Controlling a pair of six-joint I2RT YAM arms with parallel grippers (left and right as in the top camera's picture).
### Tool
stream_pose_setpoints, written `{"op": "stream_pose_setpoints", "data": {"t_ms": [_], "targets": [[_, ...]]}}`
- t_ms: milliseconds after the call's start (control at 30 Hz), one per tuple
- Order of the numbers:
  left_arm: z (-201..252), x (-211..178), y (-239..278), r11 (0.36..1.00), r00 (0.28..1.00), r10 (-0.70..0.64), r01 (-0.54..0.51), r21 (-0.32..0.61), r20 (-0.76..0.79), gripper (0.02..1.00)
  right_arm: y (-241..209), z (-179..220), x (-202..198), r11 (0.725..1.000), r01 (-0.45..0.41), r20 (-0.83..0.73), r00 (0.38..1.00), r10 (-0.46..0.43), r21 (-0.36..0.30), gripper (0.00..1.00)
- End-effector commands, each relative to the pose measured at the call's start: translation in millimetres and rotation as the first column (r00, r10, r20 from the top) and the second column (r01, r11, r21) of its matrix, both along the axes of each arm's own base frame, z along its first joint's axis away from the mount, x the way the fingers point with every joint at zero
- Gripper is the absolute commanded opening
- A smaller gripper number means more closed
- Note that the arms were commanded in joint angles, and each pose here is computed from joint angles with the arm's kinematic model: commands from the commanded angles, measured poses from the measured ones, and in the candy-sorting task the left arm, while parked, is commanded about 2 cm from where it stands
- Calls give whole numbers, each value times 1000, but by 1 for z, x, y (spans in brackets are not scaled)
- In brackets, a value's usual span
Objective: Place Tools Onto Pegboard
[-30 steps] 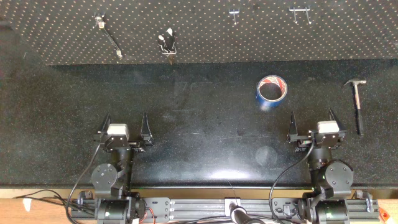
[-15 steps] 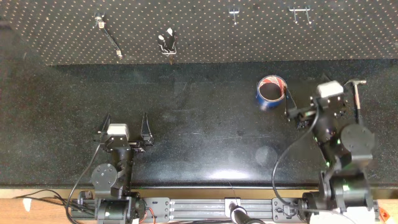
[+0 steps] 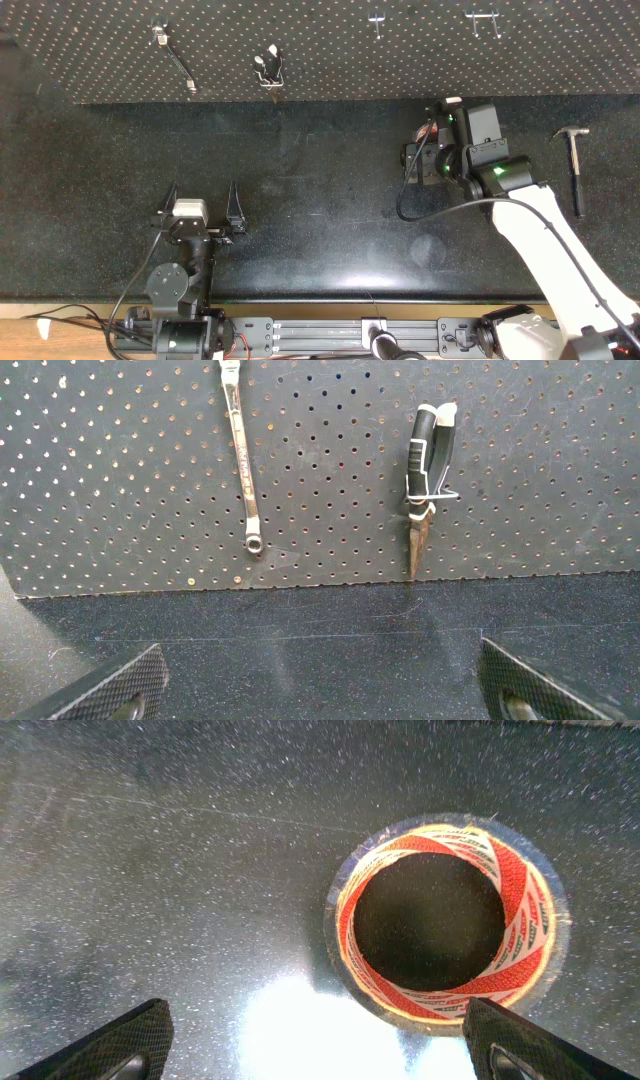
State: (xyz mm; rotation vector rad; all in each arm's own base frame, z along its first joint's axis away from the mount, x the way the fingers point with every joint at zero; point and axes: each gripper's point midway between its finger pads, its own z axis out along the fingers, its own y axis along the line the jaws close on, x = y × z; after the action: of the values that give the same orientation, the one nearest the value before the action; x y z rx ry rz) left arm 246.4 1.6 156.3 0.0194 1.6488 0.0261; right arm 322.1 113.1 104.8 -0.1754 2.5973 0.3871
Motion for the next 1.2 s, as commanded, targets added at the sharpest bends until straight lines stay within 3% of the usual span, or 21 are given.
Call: {"op": "stream_pose_setpoints", "data": {"t_ms": [33,133,500,633,833,1033,1200], "targets": [[-1,0,-2,1000,1000,-11,11,12,0,998,2,-5,15,999,23,-33,999,-24,-22,947],[-1,0,-2,1000,1000,-11,11,12,0,996,-3,-13,21,995,38,-92,995,-46,-88,947],[-1,0,-2,1000,1000,-11,11,12,0,996,-6,-51,15,990,0,-208,978,-29,-140,943],[-1,0,-2,1000,1000,-11,11,12,0,993,-6,-51,16,989,-18,-205,979,-13,-146,316],[-1,0,-2,1000,1000,-11,11,12,0,996,-6,-51,16,989,-17,-204,979,-13,-145,80],[-1,0,-2,1000,1000,-11,11,12,0,996,-5,-37,21,992,3,-156,987,-23,-128,75],[-1,0,-2,1000,1000,-11,11,12,0,996,7,47,42,999,14,135,991,-8,-44,73]]}}
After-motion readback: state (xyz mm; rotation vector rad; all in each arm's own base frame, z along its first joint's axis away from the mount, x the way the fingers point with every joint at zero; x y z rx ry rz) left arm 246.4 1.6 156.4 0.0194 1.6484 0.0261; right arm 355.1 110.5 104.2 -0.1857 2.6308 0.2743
